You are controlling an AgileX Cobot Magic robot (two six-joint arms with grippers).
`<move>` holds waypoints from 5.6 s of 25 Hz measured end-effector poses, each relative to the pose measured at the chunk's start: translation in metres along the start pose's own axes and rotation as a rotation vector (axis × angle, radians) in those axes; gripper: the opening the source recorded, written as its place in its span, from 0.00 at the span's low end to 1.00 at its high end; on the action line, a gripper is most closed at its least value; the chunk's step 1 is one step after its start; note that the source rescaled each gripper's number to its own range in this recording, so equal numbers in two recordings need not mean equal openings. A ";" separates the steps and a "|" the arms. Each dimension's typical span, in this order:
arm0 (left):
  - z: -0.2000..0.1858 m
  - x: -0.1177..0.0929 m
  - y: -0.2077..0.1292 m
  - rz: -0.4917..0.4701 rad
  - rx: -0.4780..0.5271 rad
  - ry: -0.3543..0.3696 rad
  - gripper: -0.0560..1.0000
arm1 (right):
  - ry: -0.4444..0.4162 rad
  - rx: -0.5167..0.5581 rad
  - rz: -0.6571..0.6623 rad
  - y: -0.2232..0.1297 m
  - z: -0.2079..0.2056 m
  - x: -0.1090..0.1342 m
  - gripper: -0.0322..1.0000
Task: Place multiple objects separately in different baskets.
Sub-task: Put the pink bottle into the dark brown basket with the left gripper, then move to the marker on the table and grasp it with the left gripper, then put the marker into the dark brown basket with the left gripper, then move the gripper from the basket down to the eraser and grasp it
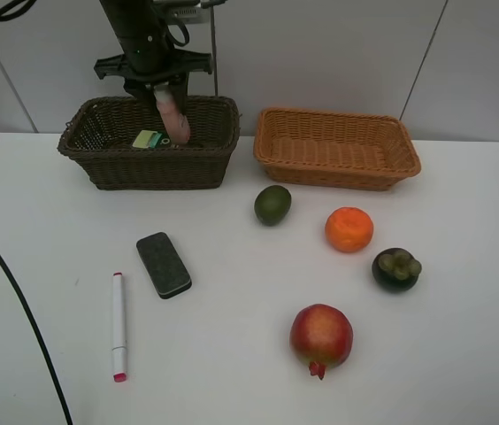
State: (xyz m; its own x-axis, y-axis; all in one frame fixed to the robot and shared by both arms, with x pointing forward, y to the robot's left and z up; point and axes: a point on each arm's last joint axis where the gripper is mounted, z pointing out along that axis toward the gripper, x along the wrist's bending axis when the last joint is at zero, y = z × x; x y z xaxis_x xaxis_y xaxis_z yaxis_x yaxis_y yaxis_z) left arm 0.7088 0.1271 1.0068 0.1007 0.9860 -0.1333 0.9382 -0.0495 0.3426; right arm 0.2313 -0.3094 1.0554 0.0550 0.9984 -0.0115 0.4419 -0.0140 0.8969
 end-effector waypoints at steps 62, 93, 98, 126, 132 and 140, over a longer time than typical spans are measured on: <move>0.031 0.018 -0.286 -0.073 0.336 0.149 0.91 | 0.000 0.000 0.000 0.000 0.000 0.000 0.72; -0.065 -0.007 -0.191 -0.050 0.089 0.018 0.05 | 0.000 0.000 0.000 0.000 0.000 0.000 0.72; -0.092 0.028 -0.107 -0.123 -0.053 0.054 0.05 | 0.000 0.000 0.000 0.000 0.000 0.000 0.72; -0.017 0.060 -0.023 -0.283 0.131 0.059 0.91 | 0.000 0.000 0.000 0.000 0.000 0.000 0.72; -0.055 0.049 -0.025 -0.263 0.085 -0.037 0.91 | 0.000 0.000 0.000 0.000 0.000 0.000 0.72; -0.058 0.006 -0.100 -0.169 0.266 -0.031 0.91 | 0.000 0.000 0.000 0.000 0.000 0.000 0.72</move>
State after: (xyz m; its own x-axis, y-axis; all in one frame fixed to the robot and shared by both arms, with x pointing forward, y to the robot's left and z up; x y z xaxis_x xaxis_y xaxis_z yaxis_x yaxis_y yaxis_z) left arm 0.5966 0.1475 1.0259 -0.0578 0.9787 -0.1970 0.9958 0.0706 0.0584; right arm 0.2313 -0.3094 1.0554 0.0550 0.9984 -0.0115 0.4419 -0.0140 0.8969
